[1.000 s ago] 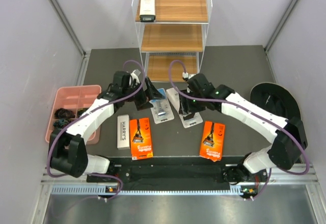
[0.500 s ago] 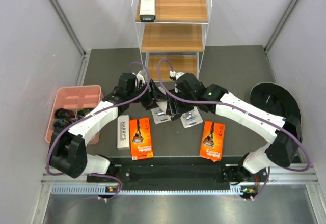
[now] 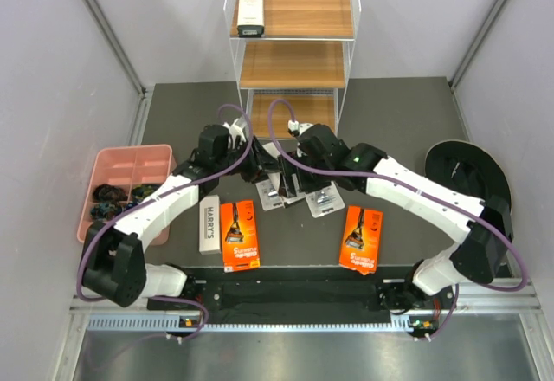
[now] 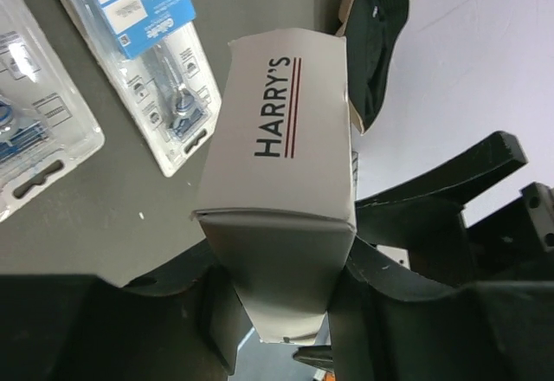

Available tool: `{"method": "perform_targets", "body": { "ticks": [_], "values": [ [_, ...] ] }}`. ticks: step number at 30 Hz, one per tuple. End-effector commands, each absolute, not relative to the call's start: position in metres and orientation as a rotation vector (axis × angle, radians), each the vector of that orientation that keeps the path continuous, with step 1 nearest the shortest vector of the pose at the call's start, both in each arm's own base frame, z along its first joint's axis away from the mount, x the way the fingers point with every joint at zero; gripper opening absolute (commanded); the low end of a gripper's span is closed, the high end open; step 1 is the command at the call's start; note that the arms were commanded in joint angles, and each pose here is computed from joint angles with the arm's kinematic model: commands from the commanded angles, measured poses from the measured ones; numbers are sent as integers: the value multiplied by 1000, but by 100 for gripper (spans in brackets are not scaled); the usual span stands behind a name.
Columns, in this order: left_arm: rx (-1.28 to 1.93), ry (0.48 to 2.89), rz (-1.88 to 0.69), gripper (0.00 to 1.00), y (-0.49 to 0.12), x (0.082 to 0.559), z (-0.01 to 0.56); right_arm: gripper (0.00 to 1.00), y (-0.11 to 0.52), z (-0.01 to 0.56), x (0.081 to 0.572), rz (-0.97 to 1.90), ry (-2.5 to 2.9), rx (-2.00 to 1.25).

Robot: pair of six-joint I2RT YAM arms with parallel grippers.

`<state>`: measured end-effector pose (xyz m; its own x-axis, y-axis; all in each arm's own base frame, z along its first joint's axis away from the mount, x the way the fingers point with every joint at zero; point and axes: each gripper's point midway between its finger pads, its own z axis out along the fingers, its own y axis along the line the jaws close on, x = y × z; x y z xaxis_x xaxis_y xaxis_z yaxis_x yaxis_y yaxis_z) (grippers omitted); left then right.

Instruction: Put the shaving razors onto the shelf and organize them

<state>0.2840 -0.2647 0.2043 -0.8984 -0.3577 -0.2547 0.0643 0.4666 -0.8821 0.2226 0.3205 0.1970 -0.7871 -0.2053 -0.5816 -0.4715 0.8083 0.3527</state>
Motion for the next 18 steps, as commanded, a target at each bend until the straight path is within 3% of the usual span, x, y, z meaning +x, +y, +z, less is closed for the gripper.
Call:
{"method": "perform_targets", "body": {
  "ticks": [1, 4, 12, 18],
  "values": [
    [-157, 2281, -1398, 36, -265, 285, 208, 84, 323, 233, 228, 696, 2361, -492],
    [-95, 2294, -1396, 36, -267, 285, 208, 89, 317, 247, 232, 703, 2336, -472],
    [228, 2301, -1403, 34, -276, 282, 221, 88, 272, 271, 242, 909, 2259, -348],
    [475, 2144, -1687, 34, -291, 255, 249, 88, 262, 257, 215, 1290, 2192, -436]
  ]
}}
